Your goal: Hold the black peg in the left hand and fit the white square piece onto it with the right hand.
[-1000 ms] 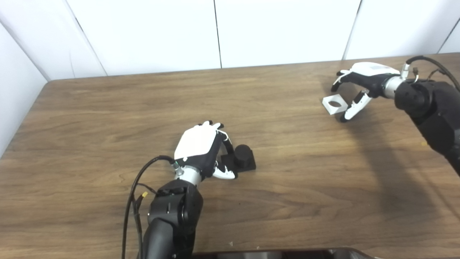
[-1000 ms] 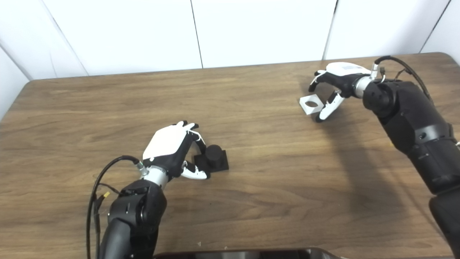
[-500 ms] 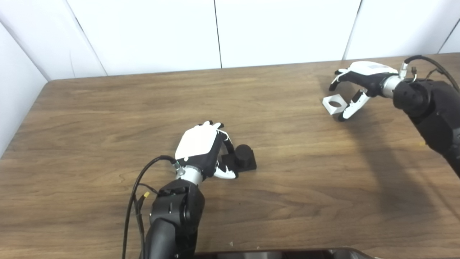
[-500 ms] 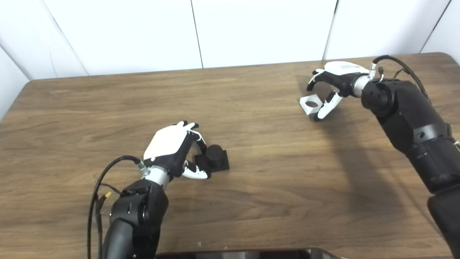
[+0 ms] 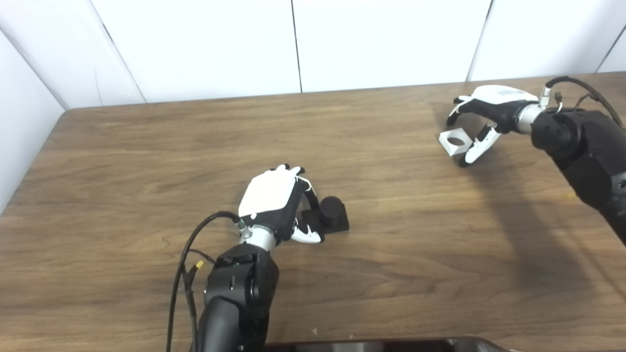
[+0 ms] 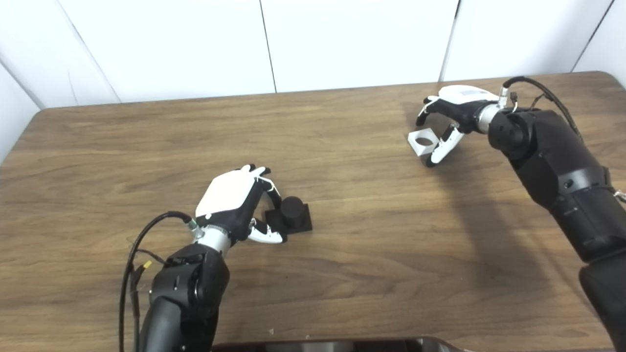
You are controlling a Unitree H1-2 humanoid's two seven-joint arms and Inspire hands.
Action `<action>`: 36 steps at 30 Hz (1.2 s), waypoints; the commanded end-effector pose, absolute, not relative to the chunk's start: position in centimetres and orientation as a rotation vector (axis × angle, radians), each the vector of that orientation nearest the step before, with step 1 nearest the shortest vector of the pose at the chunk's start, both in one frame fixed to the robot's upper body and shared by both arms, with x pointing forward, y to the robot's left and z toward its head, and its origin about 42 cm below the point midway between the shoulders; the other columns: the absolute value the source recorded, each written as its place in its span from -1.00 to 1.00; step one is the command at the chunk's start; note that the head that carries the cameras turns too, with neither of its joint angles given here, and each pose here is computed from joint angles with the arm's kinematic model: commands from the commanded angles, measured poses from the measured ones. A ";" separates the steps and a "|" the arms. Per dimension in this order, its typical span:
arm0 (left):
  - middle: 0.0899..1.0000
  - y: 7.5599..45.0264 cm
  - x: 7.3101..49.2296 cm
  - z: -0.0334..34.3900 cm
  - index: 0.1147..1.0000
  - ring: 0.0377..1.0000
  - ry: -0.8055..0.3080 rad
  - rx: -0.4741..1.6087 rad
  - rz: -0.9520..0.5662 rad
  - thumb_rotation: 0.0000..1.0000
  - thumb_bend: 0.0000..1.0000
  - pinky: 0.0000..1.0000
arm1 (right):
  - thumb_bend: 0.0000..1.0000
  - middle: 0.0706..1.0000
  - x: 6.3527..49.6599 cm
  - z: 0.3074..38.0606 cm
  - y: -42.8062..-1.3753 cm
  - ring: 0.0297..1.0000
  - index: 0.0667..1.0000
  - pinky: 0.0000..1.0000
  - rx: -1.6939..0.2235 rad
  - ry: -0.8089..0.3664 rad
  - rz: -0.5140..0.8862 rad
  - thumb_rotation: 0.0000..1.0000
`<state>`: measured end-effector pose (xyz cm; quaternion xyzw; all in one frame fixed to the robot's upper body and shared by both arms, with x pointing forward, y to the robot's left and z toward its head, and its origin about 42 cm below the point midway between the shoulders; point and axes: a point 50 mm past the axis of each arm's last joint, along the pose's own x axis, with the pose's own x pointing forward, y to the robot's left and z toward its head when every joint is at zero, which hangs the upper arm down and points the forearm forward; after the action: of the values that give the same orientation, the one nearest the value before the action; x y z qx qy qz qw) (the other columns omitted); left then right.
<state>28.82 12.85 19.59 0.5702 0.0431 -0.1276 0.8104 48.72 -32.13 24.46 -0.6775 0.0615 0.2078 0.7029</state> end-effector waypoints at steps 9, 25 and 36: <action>0.87 12.5 29.1 20.6 -0.16 1.00 0.051 1.223 -0.249 -0.88 0.05 1.00 | 0.71 0.94 49.8 27.7 -31.8 1.00 0.50 0.99 -1.534 0.056 0.413 -0.49; 0.88 12.4 29.1 20.8 -0.15 1.00 0.056 1.224 -0.254 -0.88 0.05 1.00 | 0.64 0.90 49.8 27.5 -32.1 1.00 0.19 0.97 -1.511 0.046 0.405 -0.62; 0.90 12.5 29.3 20.9 -0.16 1.00 0.054 1.218 -0.254 -0.88 0.05 1.00 | 0.06 0.89 49.8 27.3 -32.1 1.00 -0.08 0.99 -1.500 0.044 0.397 -0.71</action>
<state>28.87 12.79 19.67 0.5714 0.0470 -0.1288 0.8091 48.77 -32.07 24.35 -0.6683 0.0559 0.2068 0.7124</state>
